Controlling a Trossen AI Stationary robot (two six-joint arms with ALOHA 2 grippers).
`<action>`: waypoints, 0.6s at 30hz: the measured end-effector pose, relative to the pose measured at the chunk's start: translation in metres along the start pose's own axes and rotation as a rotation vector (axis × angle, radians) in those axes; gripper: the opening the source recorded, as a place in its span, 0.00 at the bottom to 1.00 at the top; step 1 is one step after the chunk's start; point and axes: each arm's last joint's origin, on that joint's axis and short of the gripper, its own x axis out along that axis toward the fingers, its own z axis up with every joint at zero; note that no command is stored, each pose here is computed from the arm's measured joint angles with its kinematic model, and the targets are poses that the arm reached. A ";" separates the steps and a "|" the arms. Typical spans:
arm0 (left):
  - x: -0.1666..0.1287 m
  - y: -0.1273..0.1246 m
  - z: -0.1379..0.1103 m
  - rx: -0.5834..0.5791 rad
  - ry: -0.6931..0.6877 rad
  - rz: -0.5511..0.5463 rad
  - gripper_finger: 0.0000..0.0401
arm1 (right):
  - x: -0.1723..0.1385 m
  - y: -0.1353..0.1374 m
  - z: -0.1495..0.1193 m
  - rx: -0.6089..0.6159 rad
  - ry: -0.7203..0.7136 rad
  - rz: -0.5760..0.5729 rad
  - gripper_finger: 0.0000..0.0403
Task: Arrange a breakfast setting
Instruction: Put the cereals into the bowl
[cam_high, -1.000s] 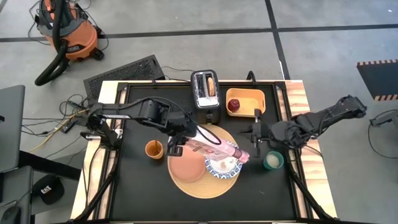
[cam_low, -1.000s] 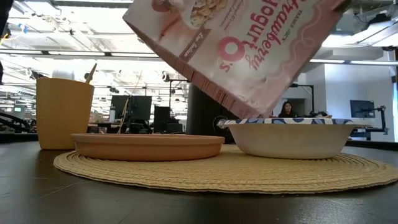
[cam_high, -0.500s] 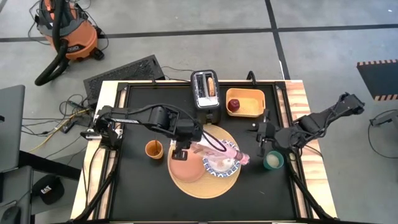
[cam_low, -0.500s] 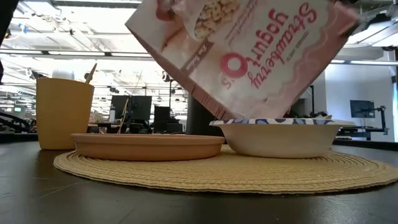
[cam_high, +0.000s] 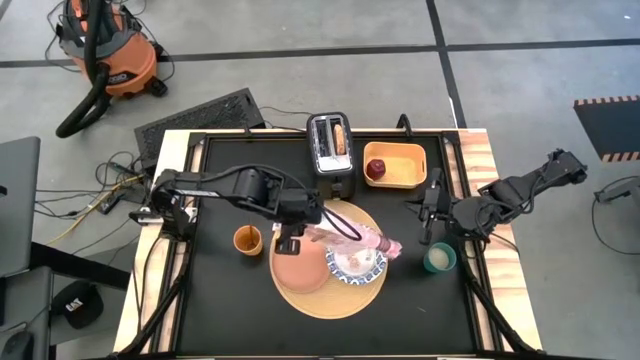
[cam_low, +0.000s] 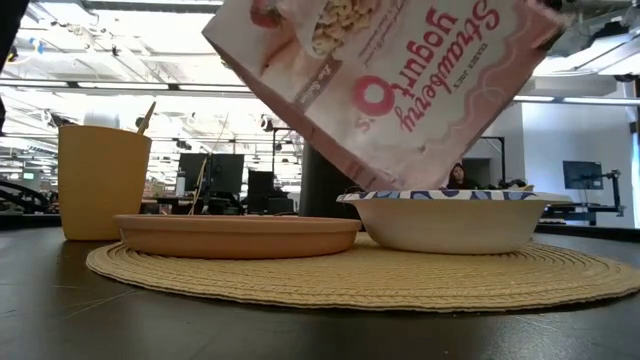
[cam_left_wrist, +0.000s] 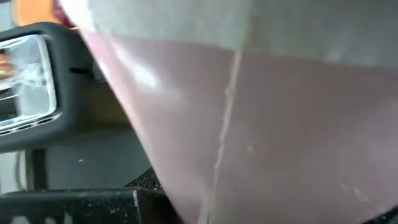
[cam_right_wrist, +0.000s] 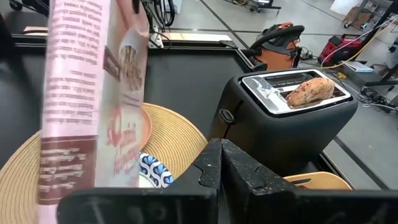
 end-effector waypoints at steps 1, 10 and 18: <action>0.000 0.000 0.000 -0.004 0.001 -0.014 0.30 | 0.000 0.000 0.000 -0.001 0.000 0.000 0.08; 0.000 -0.002 -0.001 -0.003 0.006 -0.019 0.30 | 0.000 0.000 0.000 -0.002 0.002 0.000 0.08; 0.000 -0.002 -0.002 0.006 0.016 0.000 0.30 | 0.000 0.000 0.000 -0.002 0.002 0.000 0.06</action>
